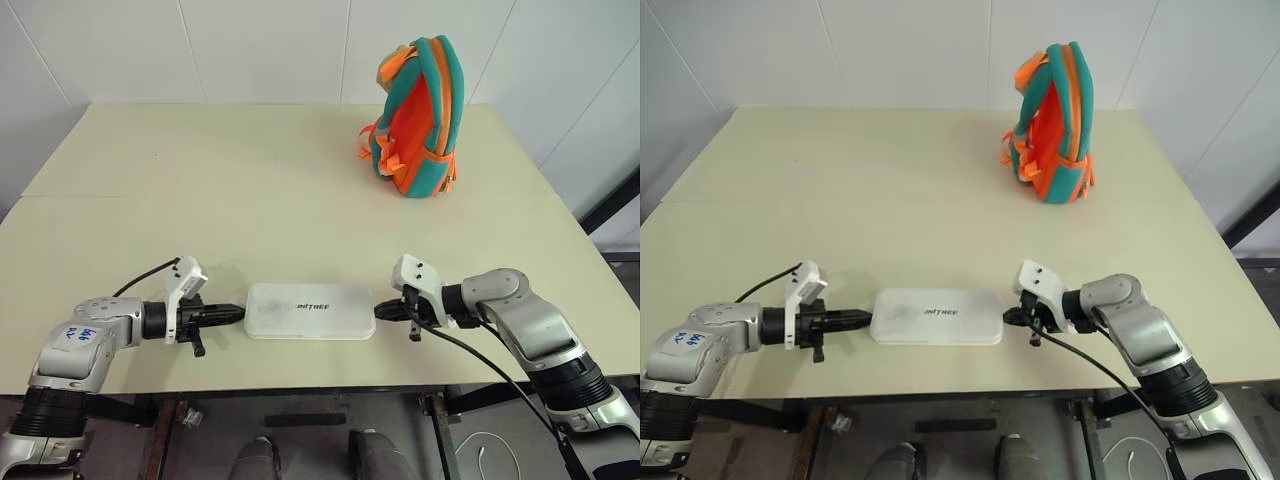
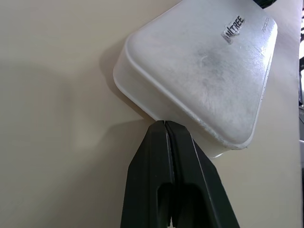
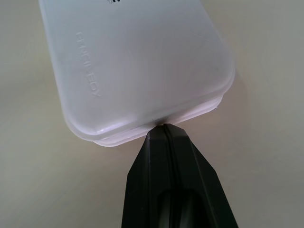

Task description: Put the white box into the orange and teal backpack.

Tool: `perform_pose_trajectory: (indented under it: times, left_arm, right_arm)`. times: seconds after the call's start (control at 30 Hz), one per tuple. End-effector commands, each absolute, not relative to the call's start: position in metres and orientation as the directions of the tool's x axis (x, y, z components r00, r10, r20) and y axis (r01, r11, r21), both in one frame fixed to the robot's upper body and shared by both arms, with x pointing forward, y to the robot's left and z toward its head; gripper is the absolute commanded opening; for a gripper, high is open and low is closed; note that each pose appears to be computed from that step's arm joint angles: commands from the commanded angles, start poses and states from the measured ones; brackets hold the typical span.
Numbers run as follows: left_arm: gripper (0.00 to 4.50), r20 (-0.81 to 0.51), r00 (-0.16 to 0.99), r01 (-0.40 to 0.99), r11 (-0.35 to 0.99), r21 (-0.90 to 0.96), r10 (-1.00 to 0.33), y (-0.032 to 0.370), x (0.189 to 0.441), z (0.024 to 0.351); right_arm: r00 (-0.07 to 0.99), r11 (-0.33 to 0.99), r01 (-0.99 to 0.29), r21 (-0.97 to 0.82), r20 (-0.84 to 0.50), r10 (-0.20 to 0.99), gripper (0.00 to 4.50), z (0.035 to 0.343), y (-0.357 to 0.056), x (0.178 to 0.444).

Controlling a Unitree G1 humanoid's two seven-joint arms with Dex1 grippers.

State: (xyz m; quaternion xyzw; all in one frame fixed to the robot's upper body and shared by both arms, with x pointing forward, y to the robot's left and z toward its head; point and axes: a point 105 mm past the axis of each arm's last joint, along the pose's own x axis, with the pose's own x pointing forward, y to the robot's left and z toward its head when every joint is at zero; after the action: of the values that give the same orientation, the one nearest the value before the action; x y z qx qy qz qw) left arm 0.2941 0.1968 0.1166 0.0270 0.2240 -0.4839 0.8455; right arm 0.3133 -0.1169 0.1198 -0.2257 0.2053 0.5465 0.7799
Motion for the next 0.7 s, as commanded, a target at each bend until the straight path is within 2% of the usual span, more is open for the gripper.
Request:
perform_pose_trajectory:
  times: [0.03, 0.1, 0.23, 0.33, 0.37, 0.47, 0.7]
  left_arm:
    - [0.02, -0.376, 0.394, 0.871, 0.471, -0.138, -0.839, 0.185, 0.290, 0.128]
    - [0.02, -0.382, 0.474, 0.839, 0.538, -0.076, -0.793, 0.194, 0.300, 0.137]
    - [0.02, -0.328, 0.562, 0.806, 0.591, 0.014, -0.759, 0.203, 0.306, 0.159]
    - [0.02, -0.326, 0.598, 0.759, 0.648, -0.061, -0.732, 0.213, 0.310, 0.162]
    - [0.20, -0.323, 0.599, 0.761, 0.647, -0.057, -0.733, 0.214, 0.310, 0.163]
    - [0.93, -0.344, 0.597, 0.754, 0.653, -0.067, -0.725, 0.216, 0.308, 0.167]
    - [3.14, -0.325, 0.568, 0.761, 0.632, -0.142, -0.756, 0.215, 0.305, 0.183]
  right_arm:
    - [0.318, 0.269, -0.948, -0.171, -0.544, 0.776, 0.00, 0.129, -0.113, 0.313]
    - [0.354, 0.298, -0.935, -0.191, -0.549, 0.757, 0.00, 0.131, -0.122, 0.318]
    - [0.381, 0.320, -0.924, -0.209, -0.559, 0.736, 0.00, 0.136, -0.135, 0.322]
    - [0.399, 0.330, -0.917, -0.226, -0.565, 0.722, 0.00, 0.140, -0.143, 0.325]
    - [0.403, 0.332, -0.915, -0.230, -0.566, 0.719, 0.17, 0.141, -0.145, 0.326]
    - [0.431, 0.350, -0.902, -0.253, -0.567, 0.701, 0.90, 0.149, -0.154, 0.330]
    - [0.463, 0.365, -0.887, -0.284, -0.559, 0.688, 3.35, 0.154, -0.159, 0.338]
